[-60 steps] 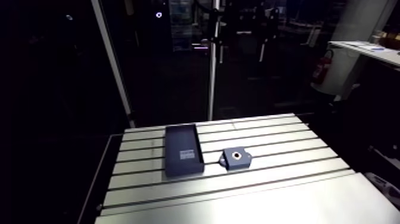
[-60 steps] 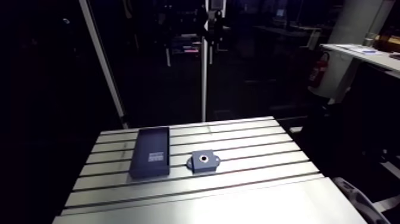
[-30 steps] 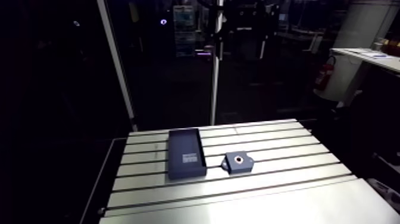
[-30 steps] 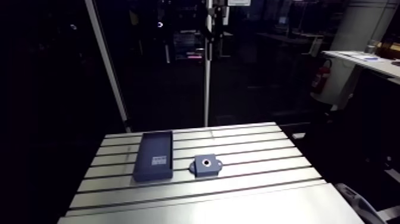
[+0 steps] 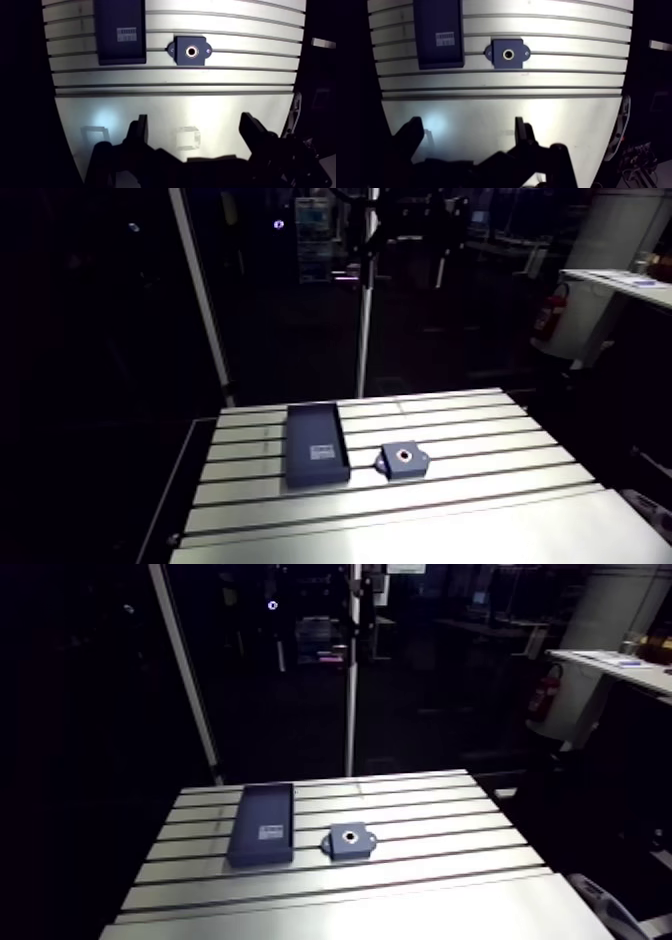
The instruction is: Pick up the bearing and press it into the housing until flush.
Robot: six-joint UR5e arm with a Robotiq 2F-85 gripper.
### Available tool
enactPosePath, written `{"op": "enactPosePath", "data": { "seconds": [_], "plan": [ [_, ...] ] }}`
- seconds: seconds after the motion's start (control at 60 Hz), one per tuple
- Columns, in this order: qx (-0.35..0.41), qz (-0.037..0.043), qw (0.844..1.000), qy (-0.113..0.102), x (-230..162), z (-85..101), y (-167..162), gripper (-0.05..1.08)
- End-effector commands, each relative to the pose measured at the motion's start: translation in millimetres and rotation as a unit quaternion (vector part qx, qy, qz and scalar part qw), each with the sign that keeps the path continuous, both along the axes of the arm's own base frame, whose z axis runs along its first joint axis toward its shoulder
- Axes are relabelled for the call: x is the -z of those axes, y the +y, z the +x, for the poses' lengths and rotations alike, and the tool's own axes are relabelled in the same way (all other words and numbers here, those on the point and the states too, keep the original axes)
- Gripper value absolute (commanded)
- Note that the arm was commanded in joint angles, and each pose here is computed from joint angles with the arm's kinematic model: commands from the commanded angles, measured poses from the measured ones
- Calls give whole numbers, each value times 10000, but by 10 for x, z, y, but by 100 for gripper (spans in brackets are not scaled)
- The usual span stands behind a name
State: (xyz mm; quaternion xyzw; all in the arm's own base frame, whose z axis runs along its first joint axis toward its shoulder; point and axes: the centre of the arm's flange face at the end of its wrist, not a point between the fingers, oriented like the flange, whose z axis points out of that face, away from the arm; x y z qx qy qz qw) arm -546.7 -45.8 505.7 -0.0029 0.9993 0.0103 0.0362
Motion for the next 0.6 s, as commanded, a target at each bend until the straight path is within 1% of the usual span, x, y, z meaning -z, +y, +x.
{"op": "enactPosePath", "data": {
  "seconds": [0.017, 0.05, 0.1, 0.117, 0.133, 0.15, 0.167, 0.183, 0.6],
  "plan": [
    [-18, -6, 10000, -27, 35, 5, -22, 1],
    [-18, -7, 10000, -36, 43, 7, -22, 1],
    [-24, -29, 10000, -48, 58, 10, -42, 1],
    [-29, -57, 10000, -45, 59, 10, -56, 1],
    [-29, -57, 10000, -45, 59, 10, -56, 1],
    [-21, -94, 9999, -46, 66, 10, -65, 1],
    [-21, -94, 9999, -46, 66, 10, -65, 1],
    [-5, -119, 9999, -56, 80, 12, -70, 1],
    [14, -130, 9999, -109, 144, 27, -74, 1]
  ]
}}
